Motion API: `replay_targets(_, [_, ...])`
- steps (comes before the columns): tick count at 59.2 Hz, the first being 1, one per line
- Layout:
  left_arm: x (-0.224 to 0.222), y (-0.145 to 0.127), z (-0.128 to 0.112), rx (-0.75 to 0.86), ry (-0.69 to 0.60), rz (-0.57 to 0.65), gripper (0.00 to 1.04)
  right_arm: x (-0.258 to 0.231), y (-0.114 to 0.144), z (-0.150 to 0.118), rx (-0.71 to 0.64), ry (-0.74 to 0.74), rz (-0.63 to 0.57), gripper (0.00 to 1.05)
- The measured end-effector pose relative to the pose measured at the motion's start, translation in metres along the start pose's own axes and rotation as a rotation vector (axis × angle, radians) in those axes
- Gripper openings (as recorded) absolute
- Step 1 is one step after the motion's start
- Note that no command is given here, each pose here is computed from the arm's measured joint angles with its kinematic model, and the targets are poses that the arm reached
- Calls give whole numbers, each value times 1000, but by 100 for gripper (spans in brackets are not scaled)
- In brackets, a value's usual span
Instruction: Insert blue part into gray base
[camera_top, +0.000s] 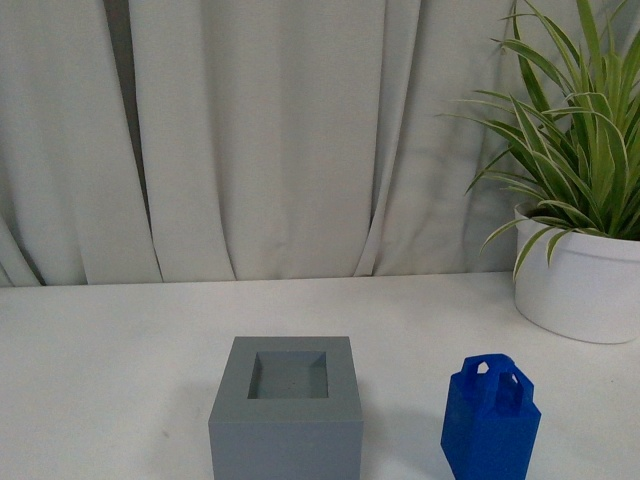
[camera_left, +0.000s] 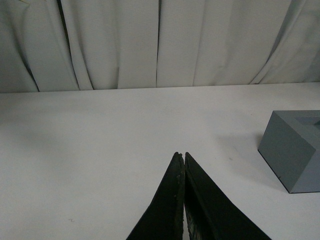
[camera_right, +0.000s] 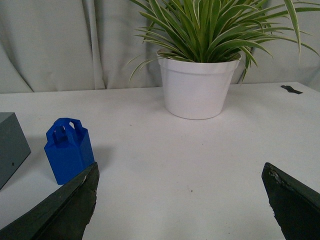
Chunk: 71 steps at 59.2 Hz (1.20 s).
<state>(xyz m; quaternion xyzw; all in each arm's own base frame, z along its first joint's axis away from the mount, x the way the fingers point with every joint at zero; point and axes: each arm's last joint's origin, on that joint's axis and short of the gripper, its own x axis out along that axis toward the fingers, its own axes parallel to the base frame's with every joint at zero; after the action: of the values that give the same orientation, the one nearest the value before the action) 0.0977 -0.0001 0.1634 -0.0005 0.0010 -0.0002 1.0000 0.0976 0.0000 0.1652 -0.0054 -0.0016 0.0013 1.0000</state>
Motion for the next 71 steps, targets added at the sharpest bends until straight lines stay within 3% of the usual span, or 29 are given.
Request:
replay_targets(3, [0, 0, 0, 0, 0, 0, 4, 0, 0, -1, -9, 18, 33, 96])
replay_targets(9, [0, 0, 0, 0, 0, -2, 4, 5, 1, 2, -46, 125, 249, 96])
replay_targets(13, [0, 0, 0, 0, 0, 0, 4, 10, 4, 8, -67, 144, 308, 96])
replay_targets(30, [0, 0, 0, 0, 0, 0, 4, 61, 26, 73, -202, 193, 536, 96])
replay_targets(43, [0, 0, 0, 0, 0, 0, 4, 142, 52, 128, -470, 350, 722, 96])
replay_targets(57, [0, 0, 0, 0, 0, 0, 4, 200, 66, 143, -718, 557, 861, 96])
replay_targets(71, [0, 0, 0, 0, 0, 0, 4, 230, 82, 133, -967, 764, 996, 96])
